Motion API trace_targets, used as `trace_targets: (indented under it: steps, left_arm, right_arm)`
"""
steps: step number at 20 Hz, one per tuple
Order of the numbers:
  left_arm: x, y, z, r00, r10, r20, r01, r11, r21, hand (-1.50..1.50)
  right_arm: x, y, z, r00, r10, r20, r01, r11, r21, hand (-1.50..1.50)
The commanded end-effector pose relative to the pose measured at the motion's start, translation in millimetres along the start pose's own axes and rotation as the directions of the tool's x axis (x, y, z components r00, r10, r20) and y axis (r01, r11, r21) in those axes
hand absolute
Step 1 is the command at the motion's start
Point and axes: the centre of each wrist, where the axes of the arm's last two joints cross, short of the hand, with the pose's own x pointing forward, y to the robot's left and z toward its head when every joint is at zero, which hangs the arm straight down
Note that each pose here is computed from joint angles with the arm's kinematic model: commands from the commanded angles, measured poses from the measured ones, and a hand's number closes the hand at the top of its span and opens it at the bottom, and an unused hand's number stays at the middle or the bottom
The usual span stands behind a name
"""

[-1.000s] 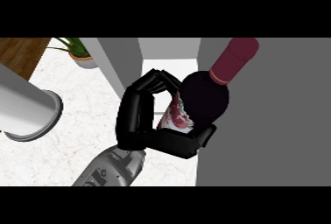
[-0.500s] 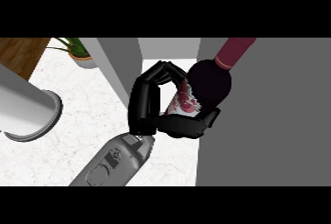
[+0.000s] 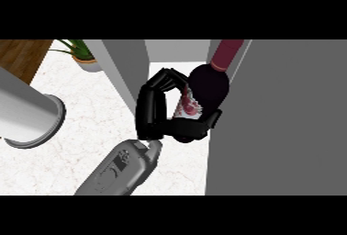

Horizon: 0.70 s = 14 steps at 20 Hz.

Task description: Pick up the wine, place it into the cabinet and close the cabinet

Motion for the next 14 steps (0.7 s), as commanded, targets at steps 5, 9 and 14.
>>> trace_targets:
  steps: [5,9,14]
  left_arm:
    - [-33,5,12,0.994,-0.106,-0.008,0.106,0.994,0.027,1.50]
    - [-49,12,2,0.987,-0.161,0.017,0.160,0.987,0.032,1.50]
    - [-53,45,-12,0.989,-0.146,0.026,0.144,0.988,0.059,1.50]
  right_arm:
    - [25,-4,20,0.998,-0.023,0.062,0.021,0.999,0.035,-1.50]
    - [22,2,29,0.997,-0.033,0.069,0.031,0.999,0.031,-1.50]
    - [10,-1,23,0.997,-0.030,0.065,0.028,0.999,0.033,-1.50]
